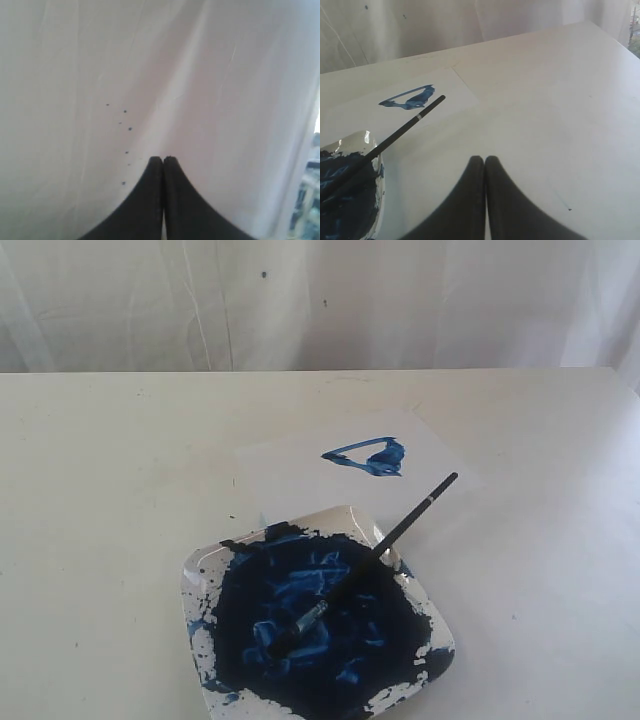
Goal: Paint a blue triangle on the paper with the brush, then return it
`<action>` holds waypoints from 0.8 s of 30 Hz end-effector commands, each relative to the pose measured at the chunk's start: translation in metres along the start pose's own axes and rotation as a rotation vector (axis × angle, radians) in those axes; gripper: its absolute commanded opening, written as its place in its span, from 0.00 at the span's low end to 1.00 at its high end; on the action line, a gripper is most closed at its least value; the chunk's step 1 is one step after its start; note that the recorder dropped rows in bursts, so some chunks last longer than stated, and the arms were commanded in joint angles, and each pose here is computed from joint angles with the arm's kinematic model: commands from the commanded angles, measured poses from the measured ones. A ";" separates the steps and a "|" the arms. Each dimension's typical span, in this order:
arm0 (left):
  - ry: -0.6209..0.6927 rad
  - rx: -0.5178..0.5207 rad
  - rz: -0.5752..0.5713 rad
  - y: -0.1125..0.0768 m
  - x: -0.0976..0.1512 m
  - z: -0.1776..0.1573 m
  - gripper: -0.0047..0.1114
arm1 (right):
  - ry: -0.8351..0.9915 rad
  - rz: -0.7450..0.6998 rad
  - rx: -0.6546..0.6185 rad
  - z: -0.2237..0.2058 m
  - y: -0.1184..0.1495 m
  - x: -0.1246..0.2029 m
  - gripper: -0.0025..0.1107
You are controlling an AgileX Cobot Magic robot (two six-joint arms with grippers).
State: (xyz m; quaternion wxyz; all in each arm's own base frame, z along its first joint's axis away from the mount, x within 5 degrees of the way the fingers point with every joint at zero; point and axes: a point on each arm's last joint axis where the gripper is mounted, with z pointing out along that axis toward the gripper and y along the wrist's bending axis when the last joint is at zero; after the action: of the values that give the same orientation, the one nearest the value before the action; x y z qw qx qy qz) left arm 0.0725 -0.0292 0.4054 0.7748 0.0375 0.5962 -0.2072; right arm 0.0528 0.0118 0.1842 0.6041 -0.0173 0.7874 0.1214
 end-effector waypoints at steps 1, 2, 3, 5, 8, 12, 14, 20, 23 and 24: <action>-0.081 0.033 -0.331 0.003 0.005 0.000 0.04 | -0.014 0.003 -0.004 0.000 0.000 0.000 0.02; -0.103 0.035 -0.422 0.006 0.008 0.000 0.04 | -0.014 0.003 -0.004 0.000 0.000 0.000 0.02; -0.126 0.036 -0.522 0.009 0.012 0.000 0.04 | -0.014 0.003 -0.004 0.000 0.000 0.000 0.02; -0.150 0.021 -0.657 0.015 0.022 -0.001 0.04 | -0.014 0.003 -0.004 0.000 0.000 0.000 0.02; -0.165 -0.021 -0.829 0.026 0.042 -0.003 0.04 | -0.014 0.003 -0.004 0.000 0.000 0.000 0.02; -0.186 -0.064 -0.993 0.036 0.074 -0.017 0.04 | -0.014 0.003 -0.004 0.000 0.000 0.000 0.02; -0.229 -0.102 -1.075 0.039 0.093 -0.035 0.04 | -0.014 0.003 -0.004 0.000 0.000 0.000 0.02; -0.225 -0.412 -1.179 0.062 0.167 -0.077 0.04 | -0.013 0.003 -0.003 0.000 0.000 0.000 0.02; -0.075 -0.665 -1.088 0.071 0.190 -0.089 0.04 | -0.013 0.003 -0.003 0.000 0.000 0.000 0.02; 0.043 -0.723 -1.024 0.071 0.199 -0.092 0.04 | -0.013 0.003 -0.003 0.000 0.000 0.000 0.02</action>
State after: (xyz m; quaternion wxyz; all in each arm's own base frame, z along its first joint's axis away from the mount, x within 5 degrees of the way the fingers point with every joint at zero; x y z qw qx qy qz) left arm 0.0572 0.0103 0.1976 0.5651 -0.5101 0.5058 -0.4058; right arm 0.0528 0.0118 0.1842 0.6041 -0.0173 0.7874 0.1214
